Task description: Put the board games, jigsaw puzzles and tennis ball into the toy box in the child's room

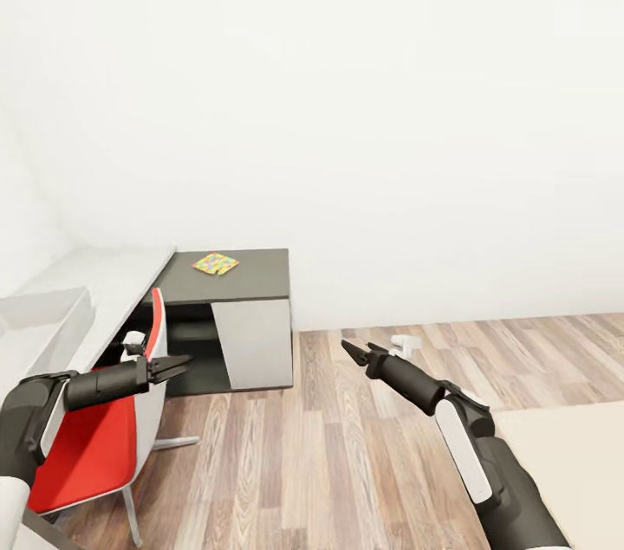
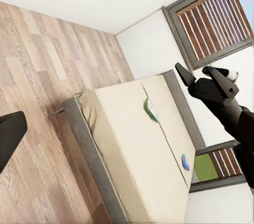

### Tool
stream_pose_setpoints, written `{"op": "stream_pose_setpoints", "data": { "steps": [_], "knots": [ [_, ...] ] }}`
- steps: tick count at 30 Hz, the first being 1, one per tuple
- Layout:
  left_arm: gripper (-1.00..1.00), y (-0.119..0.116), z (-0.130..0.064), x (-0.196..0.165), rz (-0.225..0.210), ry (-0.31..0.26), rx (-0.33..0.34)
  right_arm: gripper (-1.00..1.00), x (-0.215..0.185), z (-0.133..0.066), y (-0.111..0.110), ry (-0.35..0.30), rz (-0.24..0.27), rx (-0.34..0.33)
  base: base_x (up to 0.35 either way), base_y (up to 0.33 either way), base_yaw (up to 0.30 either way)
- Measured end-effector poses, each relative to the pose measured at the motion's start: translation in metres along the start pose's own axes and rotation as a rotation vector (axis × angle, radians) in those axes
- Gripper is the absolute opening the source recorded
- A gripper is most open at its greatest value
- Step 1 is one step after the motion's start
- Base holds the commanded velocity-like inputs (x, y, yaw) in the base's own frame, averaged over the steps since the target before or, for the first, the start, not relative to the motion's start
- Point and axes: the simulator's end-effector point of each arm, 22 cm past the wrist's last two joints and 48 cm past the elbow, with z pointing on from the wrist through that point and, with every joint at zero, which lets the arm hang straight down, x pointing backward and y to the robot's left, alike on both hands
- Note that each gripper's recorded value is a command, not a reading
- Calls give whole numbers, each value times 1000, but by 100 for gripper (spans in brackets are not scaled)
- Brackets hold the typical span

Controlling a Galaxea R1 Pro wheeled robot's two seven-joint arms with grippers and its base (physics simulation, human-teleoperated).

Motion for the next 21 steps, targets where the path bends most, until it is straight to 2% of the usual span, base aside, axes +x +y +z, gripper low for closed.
{"op": "stream_pose_setpoints", "data": {
  "steps": [21],
  "knots": [
    [100,4,0,2,-7,3,-4,100,4,2,-1,5,6,1,-19,0,-266]
  ]
}}
